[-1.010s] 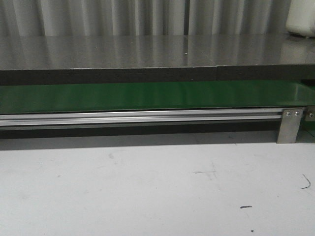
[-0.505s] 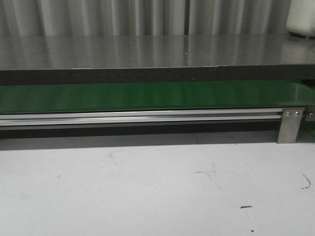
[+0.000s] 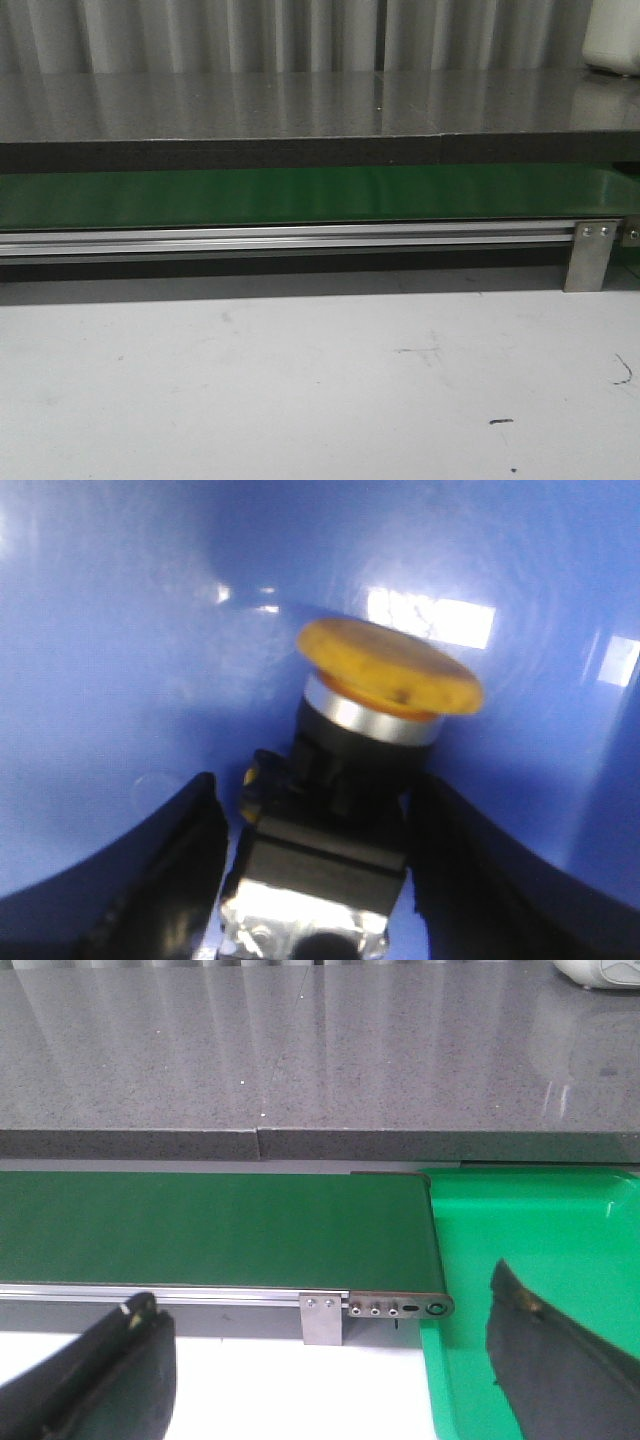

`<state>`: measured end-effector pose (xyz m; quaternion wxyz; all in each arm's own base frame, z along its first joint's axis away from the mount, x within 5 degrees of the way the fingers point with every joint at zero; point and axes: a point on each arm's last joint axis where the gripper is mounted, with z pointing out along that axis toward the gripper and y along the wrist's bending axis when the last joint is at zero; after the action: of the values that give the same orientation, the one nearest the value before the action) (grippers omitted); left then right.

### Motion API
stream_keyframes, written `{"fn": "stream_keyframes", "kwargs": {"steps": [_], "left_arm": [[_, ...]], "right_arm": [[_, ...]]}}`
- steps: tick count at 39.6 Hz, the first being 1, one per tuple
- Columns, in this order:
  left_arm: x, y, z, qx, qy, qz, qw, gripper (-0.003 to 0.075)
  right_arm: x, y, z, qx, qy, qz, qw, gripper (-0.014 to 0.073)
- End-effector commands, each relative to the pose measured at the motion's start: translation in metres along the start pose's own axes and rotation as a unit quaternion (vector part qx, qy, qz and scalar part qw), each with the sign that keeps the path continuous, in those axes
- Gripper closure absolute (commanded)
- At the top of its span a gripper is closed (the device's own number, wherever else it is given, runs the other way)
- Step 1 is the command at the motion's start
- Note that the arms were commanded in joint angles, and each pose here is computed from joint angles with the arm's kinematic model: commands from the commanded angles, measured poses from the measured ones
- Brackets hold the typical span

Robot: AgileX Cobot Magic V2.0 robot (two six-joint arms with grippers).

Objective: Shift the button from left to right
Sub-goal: 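Grasp the yellow-capped button with the left gripper and lift it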

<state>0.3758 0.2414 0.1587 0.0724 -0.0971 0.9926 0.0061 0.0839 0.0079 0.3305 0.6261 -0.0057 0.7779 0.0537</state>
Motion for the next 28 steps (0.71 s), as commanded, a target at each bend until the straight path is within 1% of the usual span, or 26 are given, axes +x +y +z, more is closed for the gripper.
{"fn": "stream_keyframes", "kwargs": {"steps": [1, 4, 6, 7, 9, 13, 21, 25, 28], "left_arm": [[-0.008, -0.004, -0.033, -0.019, -0.042, 0.008, 0.999, 0.0481], [-0.008, -0.004, -0.033, -0.019, -0.043, 0.008, 0.999, 0.0578], [-0.008, -0.004, -0.033, -0.019, -0.043, 0.008, 0.999, 0.0617], [-0.008, -0.004, -0.033, -0.019, -0.043, 0.008, 0.999, 0.0622], [-0.009, -0.003, -0.035, -0.021, -0.047, 0.008, 0.999, 0.0622], [-0.012, -0.003, -0.051, -0.029, -0.068, 0.003, 0.997, 0.0622], [-0.021, -0.008, -0.117, -0.028, -0.144, -0.016, 0.989, 0.0622], [-0.020, -0.017, -0.147, -0.021, -0.162, -0.020, 0.986, 0.0622], [-0.019, -0.031, -0.165, -0.012, -0.173, -0.011, 0.985, 0.0622]], "right_arm": [[-0.017, 0.001, -0.002, -0.002, -0.049, -0.002, 0.999, -0.0050], [-0.017, 0.001, -0.002, -0.002, -0.049, -0.002, 0.999, -0.0050], [-0.017, 0.001, -0.002, -0.002, -0.049, -0.002, 0.999, -0.0050], [-0.017, 0.001, -0.002, -0.002, -0.049, -0.002, 0.999, -0.0050], [-0.017, 0.001, -0.002, -0.002, -0.049, -0.002, 0.999, -0.0050], [-0.017, 0.001, -0.002, -0.002, -0.049, -0.002, 0.999, -0.0050], [-0.017, 0.001, -0.002, -0.002, -0.049, -0.002, 0.999, -0.0050], [-0.017, 0.001, -0.002, -0.002, -0.049, -0.002, 0.999, -0.0050], [-0.017, 0.001, -0.002, -0.002, -0.049, -0.002, 0.999, -0.0050]]}}
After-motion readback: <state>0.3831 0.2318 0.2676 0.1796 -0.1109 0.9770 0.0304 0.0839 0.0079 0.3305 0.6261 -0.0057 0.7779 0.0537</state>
